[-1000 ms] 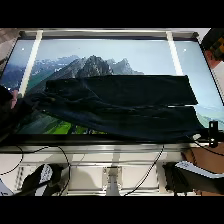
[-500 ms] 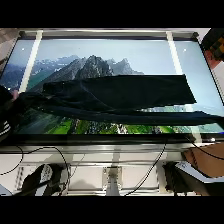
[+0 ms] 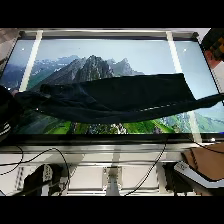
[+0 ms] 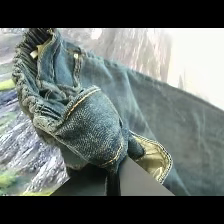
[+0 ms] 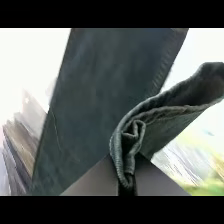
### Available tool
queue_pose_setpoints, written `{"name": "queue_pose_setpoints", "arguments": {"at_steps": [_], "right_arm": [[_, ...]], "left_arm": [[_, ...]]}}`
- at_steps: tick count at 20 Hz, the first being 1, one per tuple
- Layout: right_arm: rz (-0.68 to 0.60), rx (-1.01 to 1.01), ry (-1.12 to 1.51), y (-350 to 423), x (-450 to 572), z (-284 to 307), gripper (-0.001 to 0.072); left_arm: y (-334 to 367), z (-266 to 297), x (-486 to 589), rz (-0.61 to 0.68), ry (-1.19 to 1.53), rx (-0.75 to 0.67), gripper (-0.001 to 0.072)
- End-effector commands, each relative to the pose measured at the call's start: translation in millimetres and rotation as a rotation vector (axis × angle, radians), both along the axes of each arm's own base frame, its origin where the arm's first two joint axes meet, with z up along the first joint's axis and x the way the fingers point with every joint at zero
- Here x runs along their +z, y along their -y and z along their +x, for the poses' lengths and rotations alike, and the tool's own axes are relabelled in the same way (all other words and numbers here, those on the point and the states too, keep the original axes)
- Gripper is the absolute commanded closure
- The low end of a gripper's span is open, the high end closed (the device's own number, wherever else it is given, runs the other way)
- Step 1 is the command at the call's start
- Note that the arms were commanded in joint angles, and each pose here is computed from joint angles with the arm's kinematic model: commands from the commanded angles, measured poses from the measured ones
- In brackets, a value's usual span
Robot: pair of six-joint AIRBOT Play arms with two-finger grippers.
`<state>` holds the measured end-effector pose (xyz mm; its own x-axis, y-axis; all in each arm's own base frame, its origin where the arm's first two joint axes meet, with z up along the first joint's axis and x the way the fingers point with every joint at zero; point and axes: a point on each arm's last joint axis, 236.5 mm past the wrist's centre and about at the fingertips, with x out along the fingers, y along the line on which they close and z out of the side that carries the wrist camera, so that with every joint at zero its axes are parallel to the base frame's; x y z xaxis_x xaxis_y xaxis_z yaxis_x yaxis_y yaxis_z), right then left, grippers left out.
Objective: Fold the clothes and pants, and hang the long-sleeved shirts on hangers.
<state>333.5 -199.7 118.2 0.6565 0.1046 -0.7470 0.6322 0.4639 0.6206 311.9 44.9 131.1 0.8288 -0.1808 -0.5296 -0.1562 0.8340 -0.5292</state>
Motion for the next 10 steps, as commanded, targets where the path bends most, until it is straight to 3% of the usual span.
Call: {"name": "queue_pose_setpoints", "arguments": {"at_steps": [1, 10], "right_arm": [[-0.016, -0.044, 0.019, -1, 3, 45, 0.0698], [0.063, -0.180, -0.081, -11, -55, 119, 0.0699]], "left_arm": [[-17, 11, -1, -0.027, 0.012, 0.079, 0.0690], [-56, 58, -74, -0.114, -0.097, 0.177, 0.0689]]}}
